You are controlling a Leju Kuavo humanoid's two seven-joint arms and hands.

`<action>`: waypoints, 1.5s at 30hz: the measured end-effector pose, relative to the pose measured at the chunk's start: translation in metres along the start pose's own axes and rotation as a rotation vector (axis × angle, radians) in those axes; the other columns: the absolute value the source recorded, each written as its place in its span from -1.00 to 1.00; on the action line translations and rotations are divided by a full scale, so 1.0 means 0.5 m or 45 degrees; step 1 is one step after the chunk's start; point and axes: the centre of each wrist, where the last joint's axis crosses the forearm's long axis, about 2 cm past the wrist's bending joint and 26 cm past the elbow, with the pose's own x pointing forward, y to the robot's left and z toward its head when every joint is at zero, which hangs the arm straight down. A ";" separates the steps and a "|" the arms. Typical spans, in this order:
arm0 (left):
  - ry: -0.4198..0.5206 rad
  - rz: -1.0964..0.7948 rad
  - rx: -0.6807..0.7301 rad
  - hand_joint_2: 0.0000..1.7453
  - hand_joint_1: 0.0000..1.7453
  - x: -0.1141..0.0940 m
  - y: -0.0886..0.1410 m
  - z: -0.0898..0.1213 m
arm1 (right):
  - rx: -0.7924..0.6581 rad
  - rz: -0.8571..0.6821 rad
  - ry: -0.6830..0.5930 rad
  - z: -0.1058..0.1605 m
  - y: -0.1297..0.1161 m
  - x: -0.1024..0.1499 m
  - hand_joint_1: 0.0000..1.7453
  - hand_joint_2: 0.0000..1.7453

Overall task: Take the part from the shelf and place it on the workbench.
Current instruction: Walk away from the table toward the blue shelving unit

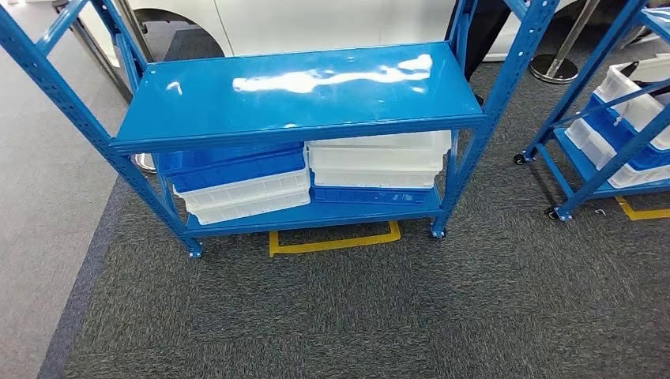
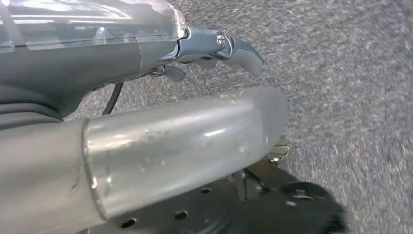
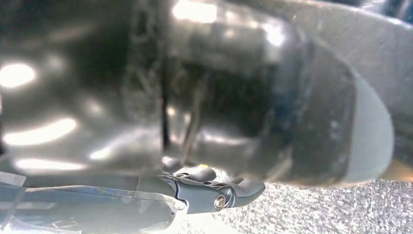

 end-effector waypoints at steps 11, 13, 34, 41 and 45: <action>-0.027 0.011 -0.012 -1.00 -1.00 0.004 -0.004 -0.001 | -0.047 -0.045 -0.028 0.000 -0.003 0.005 -1.00 -1.00; -0.032 0.011 -0.014 -1.00 -1.00 0.003 -0.004 -0.001 | -0.048 -0.050 -0.028 0.000 -0.004 0.004 -1.00 -1.00; -0.045 0.007 -0.032 -1.00 -1.00 -0.002 -0.012 0.002 | -0.039 -0.084 -0.025 0.000 -0.002 0.004 -1.00 -1.00; -0.044 0.007 -0.035 -1.00 -1.00 -0.003 -0.015 0.003 | -0.040 -0.087 -0.027 0.000 -0.003 0.005 -1.00 -1.00; -0.041 0.007 -0.036 -1.00 -1.00 -0.004 -0.016 0.003 | -0.042 -0.089 -0.026 0.000 -0.005 0.003 -1.00 -1.00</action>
